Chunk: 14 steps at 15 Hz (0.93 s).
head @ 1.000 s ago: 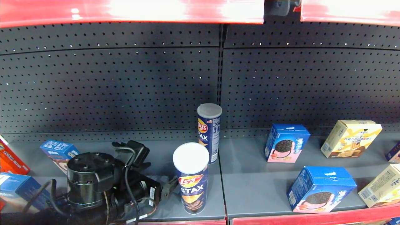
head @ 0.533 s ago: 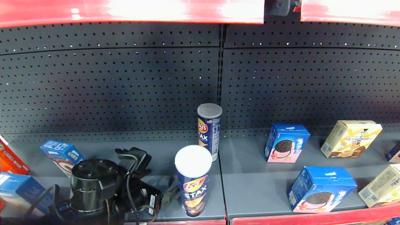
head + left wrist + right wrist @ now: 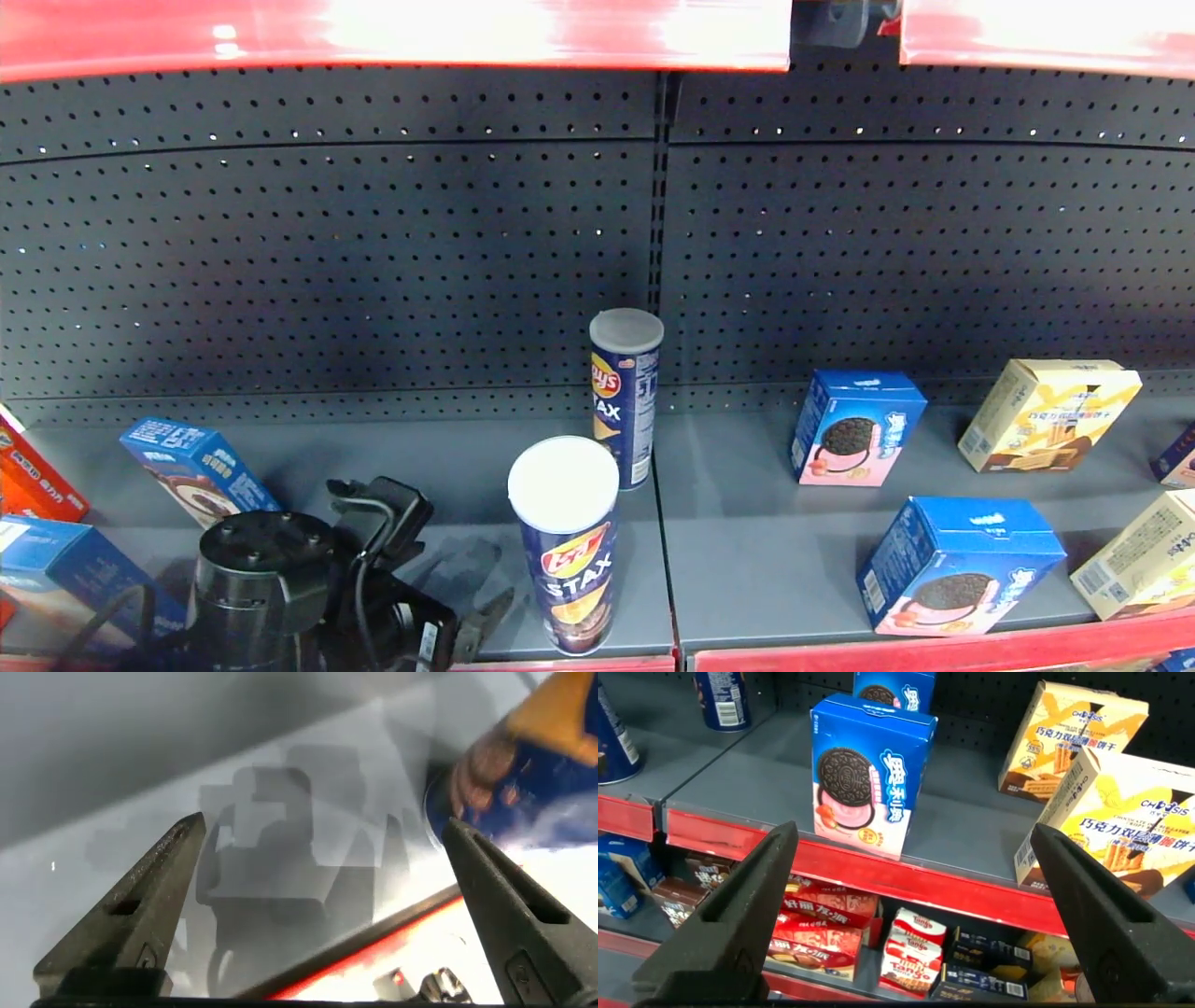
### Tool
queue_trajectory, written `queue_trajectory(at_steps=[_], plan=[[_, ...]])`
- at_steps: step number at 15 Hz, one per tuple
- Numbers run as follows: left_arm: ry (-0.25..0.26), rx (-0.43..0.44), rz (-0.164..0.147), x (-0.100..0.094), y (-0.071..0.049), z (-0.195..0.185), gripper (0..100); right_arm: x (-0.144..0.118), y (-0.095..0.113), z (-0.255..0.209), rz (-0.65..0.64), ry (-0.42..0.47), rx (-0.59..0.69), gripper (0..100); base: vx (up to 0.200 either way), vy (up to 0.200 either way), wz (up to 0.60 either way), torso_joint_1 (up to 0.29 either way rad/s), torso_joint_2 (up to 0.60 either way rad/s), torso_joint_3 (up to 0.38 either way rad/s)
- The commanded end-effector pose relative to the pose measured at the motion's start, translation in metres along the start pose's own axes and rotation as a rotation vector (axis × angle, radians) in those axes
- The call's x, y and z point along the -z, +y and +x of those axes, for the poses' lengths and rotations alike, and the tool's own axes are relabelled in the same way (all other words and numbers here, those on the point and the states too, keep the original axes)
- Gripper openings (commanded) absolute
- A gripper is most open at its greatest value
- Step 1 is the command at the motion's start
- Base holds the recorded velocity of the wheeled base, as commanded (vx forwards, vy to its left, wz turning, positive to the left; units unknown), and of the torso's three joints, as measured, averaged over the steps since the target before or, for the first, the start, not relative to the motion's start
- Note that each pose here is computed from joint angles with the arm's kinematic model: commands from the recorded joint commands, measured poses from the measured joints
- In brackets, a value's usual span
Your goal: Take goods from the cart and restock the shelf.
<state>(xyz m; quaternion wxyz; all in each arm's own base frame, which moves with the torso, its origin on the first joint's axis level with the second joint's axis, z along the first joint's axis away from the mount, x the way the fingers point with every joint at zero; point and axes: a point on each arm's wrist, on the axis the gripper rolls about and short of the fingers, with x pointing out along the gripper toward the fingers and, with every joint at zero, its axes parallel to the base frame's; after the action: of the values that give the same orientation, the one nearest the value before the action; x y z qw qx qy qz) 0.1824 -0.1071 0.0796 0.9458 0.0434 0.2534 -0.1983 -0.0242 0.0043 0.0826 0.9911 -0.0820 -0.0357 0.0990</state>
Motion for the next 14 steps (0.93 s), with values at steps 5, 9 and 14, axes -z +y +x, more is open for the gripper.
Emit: queue_trajectory(at_steps=[5, 9, 14], plan=[[-0.031, 0.039, 0.015, -0.003, -0.007, -0.016, 100, 0.0, 0.0, 0.0, -0.001, 0.0, -0.001, 100, 0.0, 0.0, 0.0, 0.0, 0.0, 0.0], [-0.033, 0.068, 0.03, -0.003, -0.013, -0.016, 100, 0.0, 0.0, 0.0, -0.001, 0.0, -0.001, 100, 0.0, 0.0, 0.0, 0.0, 0.0, 0.0], [-0.022, 0.078, 0.035, -0.005, -0.017, -0.006, 100, 0.0, 0.0, 0.0, -0.01, 0.002, -0.001, 100, 0.0, 0.0, 0.0, 0.0, 0.0, 0.0]])
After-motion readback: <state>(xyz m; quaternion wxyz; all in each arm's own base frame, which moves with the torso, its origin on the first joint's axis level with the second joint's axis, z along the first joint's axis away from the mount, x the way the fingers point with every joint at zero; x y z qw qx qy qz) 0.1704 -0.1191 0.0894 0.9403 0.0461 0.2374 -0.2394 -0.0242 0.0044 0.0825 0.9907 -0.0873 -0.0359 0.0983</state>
